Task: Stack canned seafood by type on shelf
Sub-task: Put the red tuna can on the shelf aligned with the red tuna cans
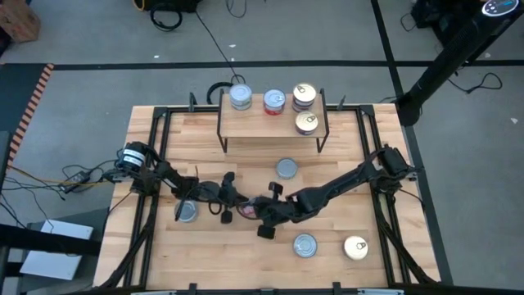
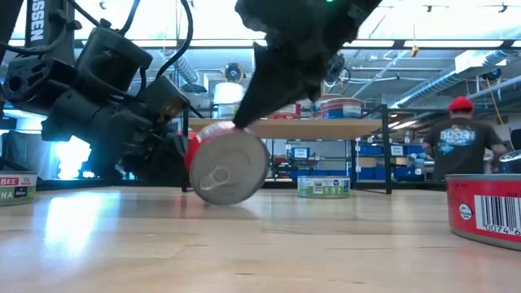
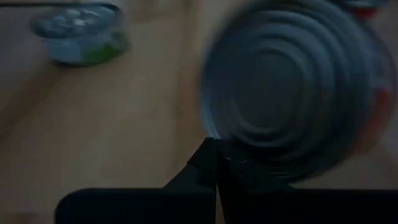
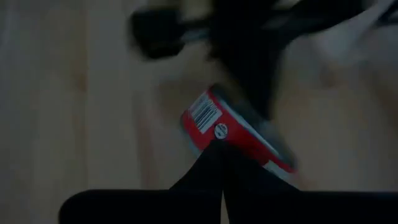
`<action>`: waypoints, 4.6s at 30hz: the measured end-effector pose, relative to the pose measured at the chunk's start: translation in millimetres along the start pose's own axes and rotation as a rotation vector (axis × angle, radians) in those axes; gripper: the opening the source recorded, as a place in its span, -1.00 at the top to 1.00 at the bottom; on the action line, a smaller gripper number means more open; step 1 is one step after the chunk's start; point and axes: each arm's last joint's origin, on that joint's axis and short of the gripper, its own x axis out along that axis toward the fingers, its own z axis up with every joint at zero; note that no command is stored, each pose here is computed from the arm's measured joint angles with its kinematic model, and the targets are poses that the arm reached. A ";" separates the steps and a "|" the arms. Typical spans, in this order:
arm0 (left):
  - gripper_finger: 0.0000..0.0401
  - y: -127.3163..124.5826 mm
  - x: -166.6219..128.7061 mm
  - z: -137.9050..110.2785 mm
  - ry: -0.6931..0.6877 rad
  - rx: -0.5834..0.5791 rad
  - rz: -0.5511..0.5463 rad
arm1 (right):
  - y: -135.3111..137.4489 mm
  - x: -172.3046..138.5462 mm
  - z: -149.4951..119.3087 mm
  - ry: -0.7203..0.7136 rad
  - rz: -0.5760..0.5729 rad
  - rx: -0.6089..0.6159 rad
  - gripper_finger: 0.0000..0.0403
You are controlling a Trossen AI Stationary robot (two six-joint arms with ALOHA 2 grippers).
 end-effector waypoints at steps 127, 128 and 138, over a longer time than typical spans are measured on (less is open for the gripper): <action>0.97 2.8 -59.3 -17.3 0.004 -0.016 -0.218 | -0.8 -45.8 85.8 0.069 -0.797 -0.669 0.27; 0.97 2.8 -59.3 -17.3 0.004 -0.016 -0.218 | -9.2 -42.7 88.7 0.103 -0.809 -0.700 0.27; 0.97 2.7 -59.3 -17.4 0.005 -0.016 -0.219 | -103.8 -5.6 102.1 0.388 -0.920 -0.790 0.27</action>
